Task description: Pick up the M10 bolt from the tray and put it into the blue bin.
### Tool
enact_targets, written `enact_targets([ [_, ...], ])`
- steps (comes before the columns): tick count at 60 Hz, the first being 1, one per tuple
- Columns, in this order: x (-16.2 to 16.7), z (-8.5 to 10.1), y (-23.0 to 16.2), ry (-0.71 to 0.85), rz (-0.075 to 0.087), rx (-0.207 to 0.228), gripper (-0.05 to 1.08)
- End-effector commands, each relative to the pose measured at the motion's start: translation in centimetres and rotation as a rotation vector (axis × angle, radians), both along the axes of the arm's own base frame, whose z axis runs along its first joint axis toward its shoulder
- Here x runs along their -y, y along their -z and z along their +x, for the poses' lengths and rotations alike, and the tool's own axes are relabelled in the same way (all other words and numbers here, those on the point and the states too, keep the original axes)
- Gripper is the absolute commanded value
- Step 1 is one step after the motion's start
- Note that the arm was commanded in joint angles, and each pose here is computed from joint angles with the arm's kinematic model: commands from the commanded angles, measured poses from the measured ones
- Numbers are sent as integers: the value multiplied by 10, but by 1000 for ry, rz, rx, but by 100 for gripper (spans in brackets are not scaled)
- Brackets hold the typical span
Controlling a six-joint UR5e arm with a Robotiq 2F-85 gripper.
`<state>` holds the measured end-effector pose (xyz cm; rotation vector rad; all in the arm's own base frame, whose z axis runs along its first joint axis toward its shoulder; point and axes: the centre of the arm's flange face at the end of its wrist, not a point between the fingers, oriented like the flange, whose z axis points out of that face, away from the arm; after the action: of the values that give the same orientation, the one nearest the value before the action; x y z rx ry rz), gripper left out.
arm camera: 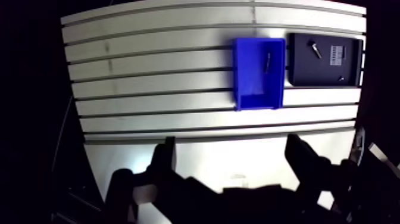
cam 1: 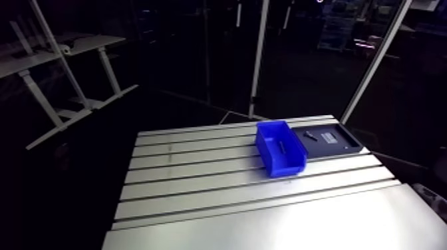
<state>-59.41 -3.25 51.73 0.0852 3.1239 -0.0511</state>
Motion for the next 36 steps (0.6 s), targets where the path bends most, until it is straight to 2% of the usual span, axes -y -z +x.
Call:
enact_targets([
  [1,-3,-37,34,-2,4,29,4],
  [36,-2,-36,36,-2,4,34,4],
])
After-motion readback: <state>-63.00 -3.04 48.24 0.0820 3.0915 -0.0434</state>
